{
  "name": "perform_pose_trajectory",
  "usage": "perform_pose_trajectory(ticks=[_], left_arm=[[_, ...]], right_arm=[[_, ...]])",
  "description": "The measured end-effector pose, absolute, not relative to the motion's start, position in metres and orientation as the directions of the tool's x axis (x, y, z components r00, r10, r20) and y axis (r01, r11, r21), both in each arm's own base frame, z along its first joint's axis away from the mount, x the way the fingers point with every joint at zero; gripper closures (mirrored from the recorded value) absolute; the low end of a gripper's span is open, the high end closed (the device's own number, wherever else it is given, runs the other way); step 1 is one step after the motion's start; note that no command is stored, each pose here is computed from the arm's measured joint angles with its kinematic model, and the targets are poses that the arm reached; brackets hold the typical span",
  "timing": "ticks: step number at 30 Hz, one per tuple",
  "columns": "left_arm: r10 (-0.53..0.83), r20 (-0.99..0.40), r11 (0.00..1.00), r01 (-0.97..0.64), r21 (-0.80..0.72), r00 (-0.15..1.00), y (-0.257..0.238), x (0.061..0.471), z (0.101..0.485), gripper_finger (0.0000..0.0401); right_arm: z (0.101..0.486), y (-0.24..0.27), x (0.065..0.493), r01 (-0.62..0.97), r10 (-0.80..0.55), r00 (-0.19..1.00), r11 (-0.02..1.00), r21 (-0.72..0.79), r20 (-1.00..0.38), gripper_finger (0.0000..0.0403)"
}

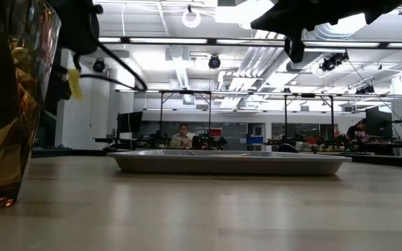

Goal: Pick and place plate/cup/fork/spoon on tray
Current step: Put the blue plate to the left of the orange fork on the blue serving tray

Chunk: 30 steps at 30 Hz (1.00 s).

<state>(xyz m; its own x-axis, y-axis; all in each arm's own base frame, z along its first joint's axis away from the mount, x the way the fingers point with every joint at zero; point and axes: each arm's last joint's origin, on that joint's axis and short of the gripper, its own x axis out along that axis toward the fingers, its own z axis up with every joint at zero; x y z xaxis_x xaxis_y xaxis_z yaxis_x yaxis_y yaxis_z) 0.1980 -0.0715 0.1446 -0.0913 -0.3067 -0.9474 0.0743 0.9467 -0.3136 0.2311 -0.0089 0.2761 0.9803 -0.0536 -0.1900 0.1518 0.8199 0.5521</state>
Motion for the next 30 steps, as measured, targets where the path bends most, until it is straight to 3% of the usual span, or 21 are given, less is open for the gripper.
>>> perform_pose_trajectory(ticks=[5,10,14,19,25,30], left_arm=[[-0.382,-0.913,0.915,0.082,-0.396,-0.144,-0.079,0.198,0.139,0.0147],[-0.369,-0.92,0.916,0.114,-0.383,-0.128,-0.085,0.201,0.134,0.0191],[-0.334,-0.935,0.929,0.126,-0.348,-0.121,-0.085,0.201,0.133,0.0263],[-0.355,-0.923,0.922,0.109,-0.372,-0.15,-0.082,0.199,0.134,0.0381],[-0.453,-0.865,0.872,0.091,-0.48,-0.217,-0.076,0.193,0.141,0.039],[-0.576,-0.794,0.796,0.089,-0.599,-0.193,-0.073,0.189,0.157,0.0394]], right_arm=[[0.276,-0.009,0.231,0.153,-0.054,0.98,0.823,0.546,-0.193,0.0402],[0.274,-0.009,0.231,0.161,-0.054,0.977,0.823,0.545,-0.207,0.0402],[0.274,-0.009,0.231,0.162,-0.054,0.976,0.823,0.544,-0.209,0.0402],[0.274,-0.009,0.231,0.162,-0.054,0.976,0.823,0.544,-0.21,0.0402],[0.274,-0.009,0.231,0.164,-0.054,0.976,0.823,0.544,-0.213,0.0402],[0.273,-0.009,0.23,0.168,-0.054,0.974,0.823,0.543,-0.22,0.0402]])
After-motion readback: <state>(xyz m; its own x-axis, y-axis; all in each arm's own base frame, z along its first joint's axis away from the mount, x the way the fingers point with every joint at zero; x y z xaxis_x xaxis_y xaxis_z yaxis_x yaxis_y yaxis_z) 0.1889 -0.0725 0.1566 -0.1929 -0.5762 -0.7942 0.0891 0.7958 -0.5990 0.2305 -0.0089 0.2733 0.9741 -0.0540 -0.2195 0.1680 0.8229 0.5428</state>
